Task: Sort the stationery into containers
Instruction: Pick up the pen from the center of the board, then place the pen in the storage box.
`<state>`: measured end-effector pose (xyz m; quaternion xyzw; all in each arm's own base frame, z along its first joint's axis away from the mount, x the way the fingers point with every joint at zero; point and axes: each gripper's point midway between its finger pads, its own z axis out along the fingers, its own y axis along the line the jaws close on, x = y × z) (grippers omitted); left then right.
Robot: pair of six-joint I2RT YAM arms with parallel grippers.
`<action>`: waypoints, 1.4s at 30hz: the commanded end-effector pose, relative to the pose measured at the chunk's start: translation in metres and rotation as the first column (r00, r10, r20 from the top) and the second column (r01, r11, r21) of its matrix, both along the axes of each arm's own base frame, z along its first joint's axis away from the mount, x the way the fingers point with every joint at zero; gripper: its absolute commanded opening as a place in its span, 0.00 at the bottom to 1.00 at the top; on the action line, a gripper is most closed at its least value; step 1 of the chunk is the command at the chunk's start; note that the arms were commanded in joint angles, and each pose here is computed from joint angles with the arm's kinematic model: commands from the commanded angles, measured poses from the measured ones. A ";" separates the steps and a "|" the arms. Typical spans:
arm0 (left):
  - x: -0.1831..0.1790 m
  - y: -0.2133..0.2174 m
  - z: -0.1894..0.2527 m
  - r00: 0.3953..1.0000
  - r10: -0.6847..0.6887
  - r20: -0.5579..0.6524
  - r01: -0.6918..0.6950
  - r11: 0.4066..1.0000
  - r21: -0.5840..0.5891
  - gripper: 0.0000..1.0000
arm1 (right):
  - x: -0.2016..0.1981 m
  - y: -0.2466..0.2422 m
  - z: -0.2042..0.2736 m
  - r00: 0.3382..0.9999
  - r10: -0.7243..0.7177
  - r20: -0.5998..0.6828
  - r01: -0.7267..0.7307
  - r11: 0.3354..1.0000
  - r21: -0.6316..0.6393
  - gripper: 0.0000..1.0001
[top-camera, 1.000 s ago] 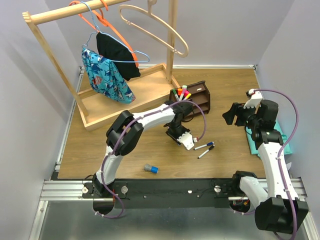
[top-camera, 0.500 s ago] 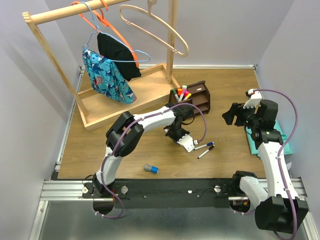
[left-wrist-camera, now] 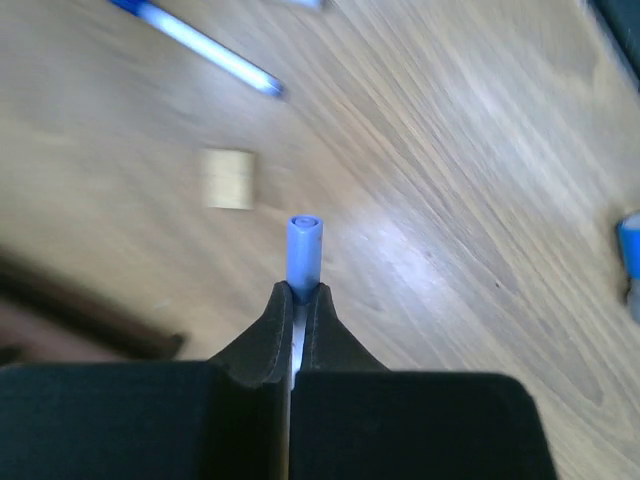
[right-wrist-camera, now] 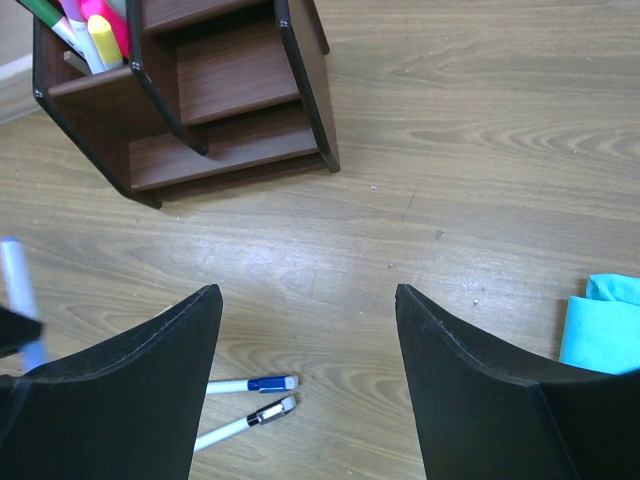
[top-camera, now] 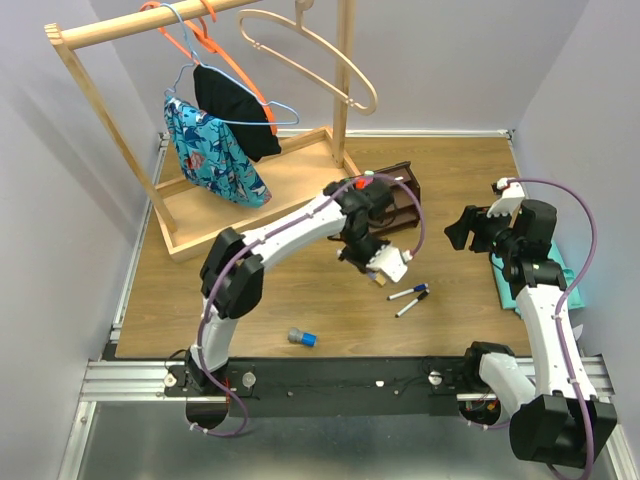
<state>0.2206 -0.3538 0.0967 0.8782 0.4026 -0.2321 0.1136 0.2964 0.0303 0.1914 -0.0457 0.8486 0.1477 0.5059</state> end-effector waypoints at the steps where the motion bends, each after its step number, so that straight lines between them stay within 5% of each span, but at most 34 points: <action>1: -0.013 -0.029 0.103 0.989 0.108 -0.105 -0.131 0.961 -0.243 0.00 | -0.002 -0.005 0.007 0.999 -0.042 0.012 0.042 0.999 0.007 0.78; 7: 0.023 -0.068 0.145 0.926 0.305 -0.222 -0.377 0.788 -0.487 0.00 | 0.001 -0.007 0.012 0.998 -0.060 0.028 0.060 0.998 0.013 0.78; 11: 0.066 -0.091 0.189 0.856 0.424 -0.297 -0.503 0.548 -0.669 0.00 | 0.003 -0.007 0.013 0.998 -0.063 0.028 0.062 0.998 0.019 0.78; 15: 0.118 -0.084 0.220 0.706 0.557 -0.438 -0.654 0.275 -0.705 0.00 | 0.006 -0.007 0.013 0.997 -0.067 0.021 0.067 0.997 0.028 0.78; 17: 0.134 -0.079 0.228 0.674 0.563 -0.479 -0.669 0.191 -0.718 0.00 | 0.008 -0.007 0.014 0.997 -0.069 0.024 0.069 0.997 0.035 0.78; 42: 0.221 -0.046 0.156 0.551 0.660 -0.511 -0.704 0.038 -0.709 0.00 | 0.022 -0.020 0.010 0.995 -0.090 -0.033 0.090 0.996 -0.002 0.78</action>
